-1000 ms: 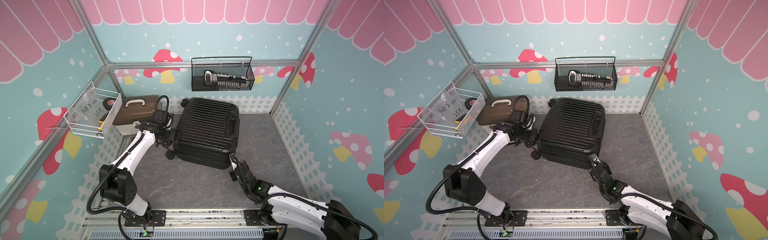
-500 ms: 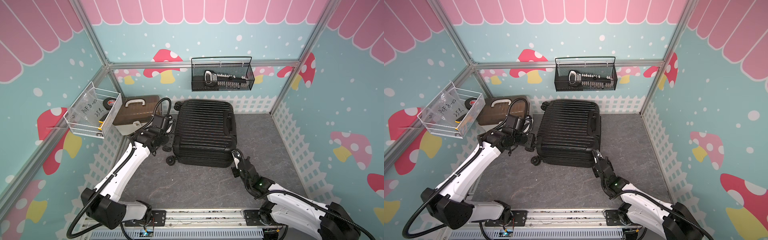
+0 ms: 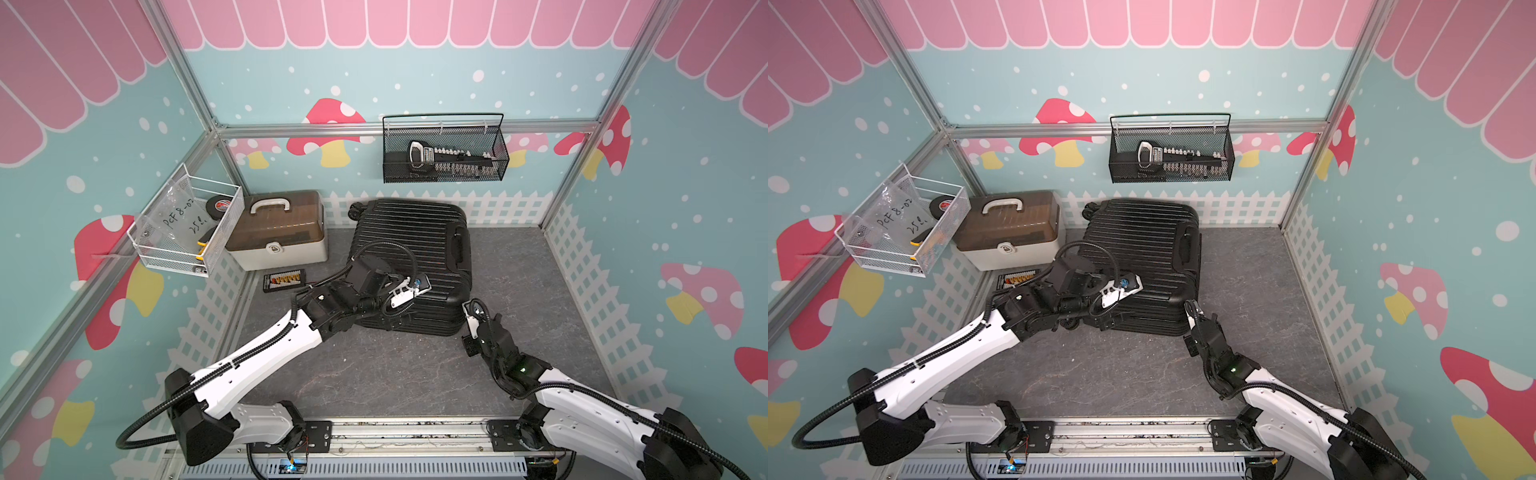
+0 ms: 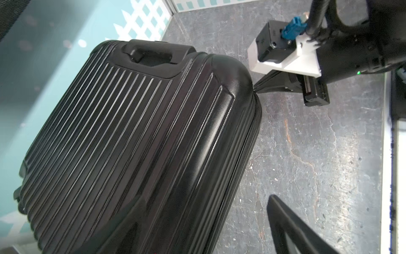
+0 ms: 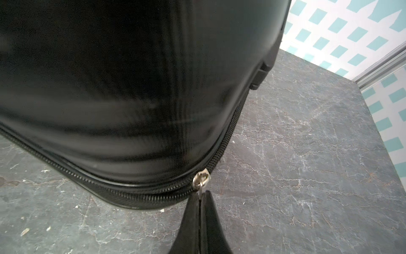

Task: Close the suitcase zippers
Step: Zip the zipper on the suitcase.

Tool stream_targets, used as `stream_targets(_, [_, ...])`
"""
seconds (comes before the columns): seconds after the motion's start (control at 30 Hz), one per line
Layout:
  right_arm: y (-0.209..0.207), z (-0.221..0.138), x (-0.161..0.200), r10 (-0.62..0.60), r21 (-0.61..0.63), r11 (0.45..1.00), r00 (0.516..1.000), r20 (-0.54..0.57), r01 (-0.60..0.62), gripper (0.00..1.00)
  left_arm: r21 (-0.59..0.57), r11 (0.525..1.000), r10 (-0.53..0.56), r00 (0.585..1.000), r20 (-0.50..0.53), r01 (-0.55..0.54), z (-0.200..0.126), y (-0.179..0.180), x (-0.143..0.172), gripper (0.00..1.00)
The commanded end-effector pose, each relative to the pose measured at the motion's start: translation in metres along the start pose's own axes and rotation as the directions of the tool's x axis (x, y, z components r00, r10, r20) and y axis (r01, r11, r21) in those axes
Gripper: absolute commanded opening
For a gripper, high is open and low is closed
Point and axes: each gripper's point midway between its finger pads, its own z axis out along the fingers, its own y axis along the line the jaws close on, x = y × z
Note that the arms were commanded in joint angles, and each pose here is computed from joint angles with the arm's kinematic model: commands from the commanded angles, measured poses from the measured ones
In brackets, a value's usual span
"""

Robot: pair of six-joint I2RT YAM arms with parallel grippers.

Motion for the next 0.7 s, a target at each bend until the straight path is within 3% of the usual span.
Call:
stream_targets(0.0, [0.009,-0.002,-0.003,0.017,-0.054,0.998,1.0,0.023,-0.015,0.0,0.015,0.985,0.17,0.985,0.014,-0.171,0.019,-0.001,-0.016,0.99])
stream_targets(0.23, [0.009,-0.006,-0.004,0.019,-0.066,0.998,0.999,0.03,-0.017,0.0,0.013,0.968,0.25,0.964,-0.086,-0.25,0.059,0.003,-0.012,0.99])
stream_targets(0.67, [0.017,-0.018,0.005,0.072,-0.143,0.987,0.997,0.017,-0.069,0.0,-0.172,0.954,0.206,0.955,-0.214,-0.245,0.1,0.046,-0.005,0.98])
